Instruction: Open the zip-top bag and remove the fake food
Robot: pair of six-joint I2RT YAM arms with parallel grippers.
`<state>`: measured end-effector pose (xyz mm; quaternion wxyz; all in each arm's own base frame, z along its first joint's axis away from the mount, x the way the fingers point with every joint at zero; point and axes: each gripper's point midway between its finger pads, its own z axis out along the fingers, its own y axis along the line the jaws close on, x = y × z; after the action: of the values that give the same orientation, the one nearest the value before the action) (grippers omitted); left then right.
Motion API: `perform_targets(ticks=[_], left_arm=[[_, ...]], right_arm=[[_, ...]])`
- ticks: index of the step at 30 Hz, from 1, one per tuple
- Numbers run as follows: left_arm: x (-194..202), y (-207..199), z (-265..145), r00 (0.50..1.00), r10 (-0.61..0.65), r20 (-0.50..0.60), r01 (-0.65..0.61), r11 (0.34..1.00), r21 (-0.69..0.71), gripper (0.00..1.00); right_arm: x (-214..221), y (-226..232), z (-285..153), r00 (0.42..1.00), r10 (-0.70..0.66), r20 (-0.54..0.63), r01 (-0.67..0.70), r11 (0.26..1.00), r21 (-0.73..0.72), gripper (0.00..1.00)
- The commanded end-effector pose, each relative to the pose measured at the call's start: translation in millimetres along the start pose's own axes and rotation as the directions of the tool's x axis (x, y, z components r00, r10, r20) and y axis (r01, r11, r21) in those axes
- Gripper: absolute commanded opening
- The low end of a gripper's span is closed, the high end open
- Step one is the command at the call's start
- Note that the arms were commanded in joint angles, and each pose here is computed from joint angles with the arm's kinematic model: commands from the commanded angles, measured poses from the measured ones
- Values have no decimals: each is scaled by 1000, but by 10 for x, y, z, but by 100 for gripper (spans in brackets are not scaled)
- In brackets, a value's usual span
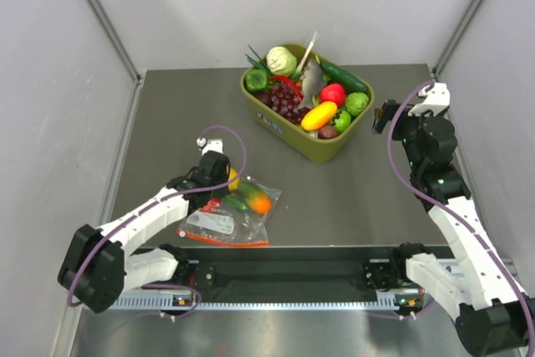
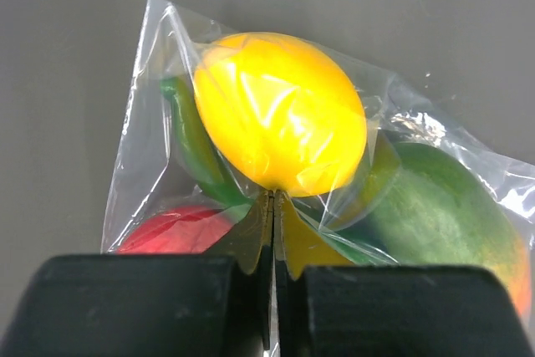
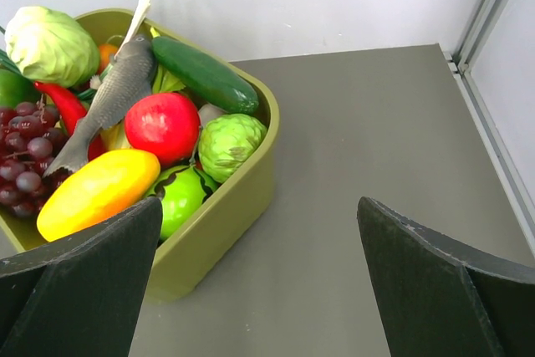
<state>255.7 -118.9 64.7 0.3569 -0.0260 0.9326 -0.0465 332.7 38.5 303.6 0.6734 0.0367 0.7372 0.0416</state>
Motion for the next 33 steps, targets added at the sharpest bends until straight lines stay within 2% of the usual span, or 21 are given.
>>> perform_targets(ticks=[1, 10, 13, 16, 20, 22, 25, 28, 29, 31, 33], left_arm=[[-147, -150, 2, 999, -10, 49, 7, 998, 65, 0], [-714, -396, -50, 982, -25, 188, 2, 993, 120, 0], [-904, -449, 2, 973, -17, 229, -8, 994, 107, 0], [-1034, -507, 90, 969, -1, 248, -23, 995, 96, 0], [-1155, -627, 168, 970, 10, 242, -38, 993, 112, 0], [-1223, -659, 130, 967, 4, 253, -35, 992, 119, 0], [-1247, -522, 55, 961, -6, 277, -14, 997, 71, 0], [-1230, -341, -37, 959, -17, 283, 11, 1000, 22, 0], [-1235, -299, -60, 958, -30, 283, 26, 999, 20, 4], [-1242, -167, -136, 957, -65, 284, 60, 998, 27, 12], [-1243, -95, -193, 955, -95, 282, 86, 995, 46, 34]], right_arm=[[-98, -43, 9, 999, 14, 33, -14, 1000, 11, 100], [-86, -10, 18, 1000, -1, 24, 1, 1000, -10, 100], [-107, 122, -5, 1000, -13, 28, 15, 996, -87, 100], [-146, 385, -76, 999, 3, 49, 8, 973, -230, 100], [-159, 764, -208, 998, 23, 57, 1, 923, -385, 100], [-112, 906, -263, 999, -24, 33, 36, 899, -437, 100], [26, 1273, -390, 995, -95, 13, 86, 834, -545, 100], [246, 1734, -609, 993, -121, -6, 85, 732, -676, 100], [376, 1949, -724, 990, -135, -27, 73, 683, -727, 100], [574, 2158, -826, 987, -150, -60, 50, 637, -770, 100], [785, 2433, -967, 979, -184, -85, 40, 586, -809, 100]])
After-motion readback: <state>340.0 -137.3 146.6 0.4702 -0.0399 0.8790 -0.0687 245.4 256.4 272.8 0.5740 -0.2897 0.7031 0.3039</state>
